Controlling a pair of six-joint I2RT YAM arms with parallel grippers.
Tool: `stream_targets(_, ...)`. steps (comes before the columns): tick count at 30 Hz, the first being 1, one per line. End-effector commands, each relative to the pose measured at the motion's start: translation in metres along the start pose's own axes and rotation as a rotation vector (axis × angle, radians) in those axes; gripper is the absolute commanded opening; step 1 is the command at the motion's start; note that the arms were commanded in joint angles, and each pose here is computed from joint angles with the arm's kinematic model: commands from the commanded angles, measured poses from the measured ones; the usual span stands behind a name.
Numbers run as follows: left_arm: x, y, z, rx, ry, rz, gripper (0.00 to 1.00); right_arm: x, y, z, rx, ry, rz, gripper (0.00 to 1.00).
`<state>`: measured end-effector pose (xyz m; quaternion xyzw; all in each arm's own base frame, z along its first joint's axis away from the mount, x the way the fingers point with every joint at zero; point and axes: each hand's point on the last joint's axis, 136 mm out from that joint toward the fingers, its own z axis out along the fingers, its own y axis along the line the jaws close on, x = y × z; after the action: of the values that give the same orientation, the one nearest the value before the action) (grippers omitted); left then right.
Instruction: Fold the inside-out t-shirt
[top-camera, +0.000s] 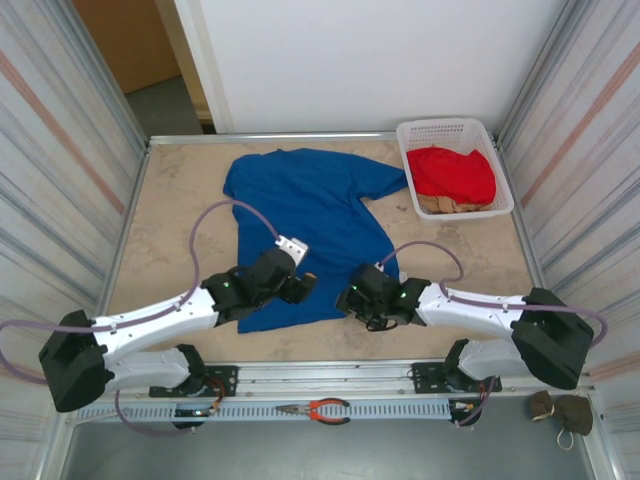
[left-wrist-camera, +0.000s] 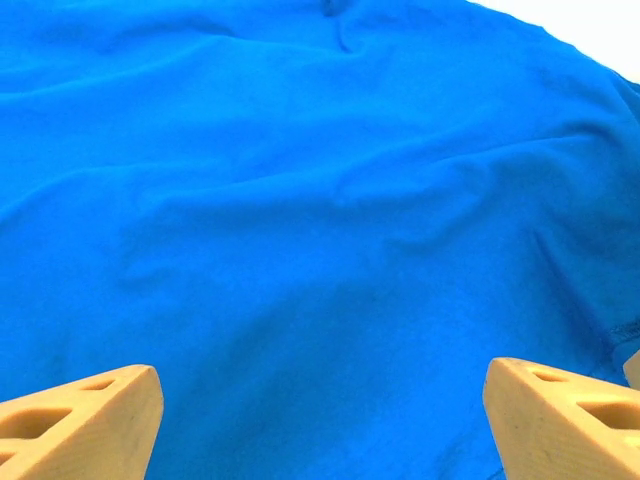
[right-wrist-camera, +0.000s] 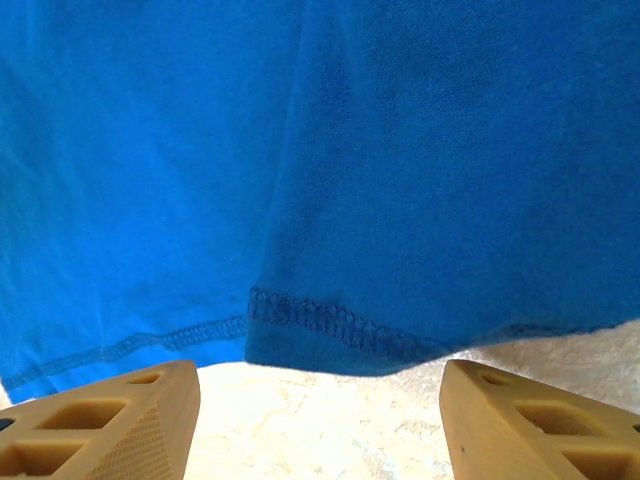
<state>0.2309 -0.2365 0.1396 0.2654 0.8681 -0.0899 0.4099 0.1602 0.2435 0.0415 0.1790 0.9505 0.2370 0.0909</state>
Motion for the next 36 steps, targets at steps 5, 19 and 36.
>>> stream_targets(5, 0.014, 0.012, -0.004, -0.039, 0.023, -0.033, 0.84, -0.024, 0.017, 0.001, -0.039, -0.043, 0.047, 0.61)
stream_targets(19, 0.018, -0.011, -0.003, 0.090, 0.028, 0.036, 0.86, -0.037, 0.037, -0.033, -0.148, -0.082, 0.050, 0.00)
stream_targets(36, 0.009, -0.093, 0.039, 0.038, 0.013, 0.259, 0.95, -0.058, 0.060, -0.084, -0.265, -0.158, 0.044, 0.00)
